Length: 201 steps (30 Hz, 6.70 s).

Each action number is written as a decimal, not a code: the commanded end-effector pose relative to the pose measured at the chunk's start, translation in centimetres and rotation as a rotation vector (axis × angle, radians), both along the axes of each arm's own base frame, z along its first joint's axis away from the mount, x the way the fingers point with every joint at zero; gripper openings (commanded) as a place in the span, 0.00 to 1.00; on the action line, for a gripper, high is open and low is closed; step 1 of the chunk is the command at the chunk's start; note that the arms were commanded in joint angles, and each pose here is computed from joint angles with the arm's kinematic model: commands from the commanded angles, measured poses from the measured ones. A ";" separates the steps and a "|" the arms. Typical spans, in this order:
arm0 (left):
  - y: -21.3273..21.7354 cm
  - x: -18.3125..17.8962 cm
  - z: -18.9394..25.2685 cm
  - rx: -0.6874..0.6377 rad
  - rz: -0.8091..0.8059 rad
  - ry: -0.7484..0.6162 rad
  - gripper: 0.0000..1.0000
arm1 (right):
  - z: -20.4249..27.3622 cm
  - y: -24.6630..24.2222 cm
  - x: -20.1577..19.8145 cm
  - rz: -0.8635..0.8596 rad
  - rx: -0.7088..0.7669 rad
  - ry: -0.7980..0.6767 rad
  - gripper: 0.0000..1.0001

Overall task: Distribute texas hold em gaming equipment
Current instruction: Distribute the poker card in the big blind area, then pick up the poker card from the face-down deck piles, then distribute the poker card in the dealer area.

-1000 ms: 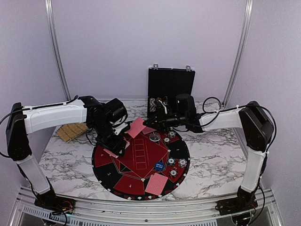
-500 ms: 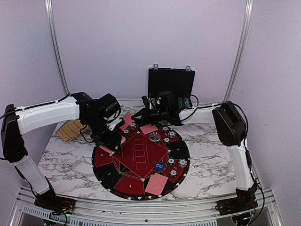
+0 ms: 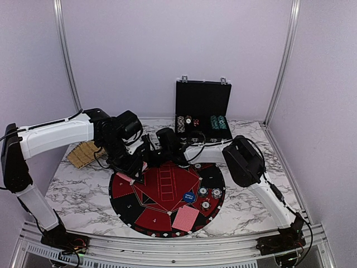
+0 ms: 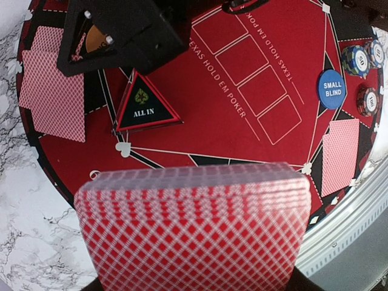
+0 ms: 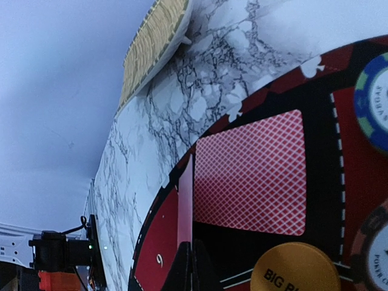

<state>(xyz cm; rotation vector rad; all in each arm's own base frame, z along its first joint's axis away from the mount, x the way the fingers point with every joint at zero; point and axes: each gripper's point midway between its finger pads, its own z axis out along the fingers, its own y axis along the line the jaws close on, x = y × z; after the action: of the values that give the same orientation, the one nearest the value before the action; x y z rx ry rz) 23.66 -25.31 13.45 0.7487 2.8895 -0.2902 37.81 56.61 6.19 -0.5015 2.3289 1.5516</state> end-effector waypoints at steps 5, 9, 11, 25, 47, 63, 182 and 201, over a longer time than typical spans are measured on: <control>0.1 0.0 2.2 -0.038 0.008 -0.027 0.41 | 1.7 0.5 1.5 -0.050 -0.027 -0.099 0.20; 0.0 0.0 2.2 -0.042 0.003 -0.024 0.41 | 3.0 0.1 2.1 -0.064 -0.017 -0.116 0.32; 0.0 -0.1 2.3 -0.044 0.002 -0.024 0.41 | 3.7 -0.2 2.4 -0.068 -0.004 -0.119 0.37; -0.1 -0.1 2.1 -0.041 -0.006 -0.019 0.41 | 10.3 -4.4 1.9 -0.066 0.115 -0.093 0.48; -2.3 -0.7 0.0 0.017 -0.087 0.005 0.41 | 11.2 -11.9 -8.0 0.152 0.179 0.106 0.71; -3.1 -0.9 0.3 0.008 -0.098 0.003 0.42 | 11.1 -8.8 -11.0 0.242 0.212 0.147 0.73; -2.1 -0.3 0.1 0.041 -0.076 -0.032 0.41 | 15.0 -15.5 -5.0 0.037 0.265 0.100 0.00; -1.7 -0.2 0.1 0.035 -0.069 -0.029 0.41 | 5.0 -19.6 7.4 -0.293 -0.051 0.012 0.00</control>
<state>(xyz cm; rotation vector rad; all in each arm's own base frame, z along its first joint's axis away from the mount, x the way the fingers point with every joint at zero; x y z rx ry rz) 23.36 -27.41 12.89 0.8572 2.8731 -0.2279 42.75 37.66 12.98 -0.1863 2.3037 1.5069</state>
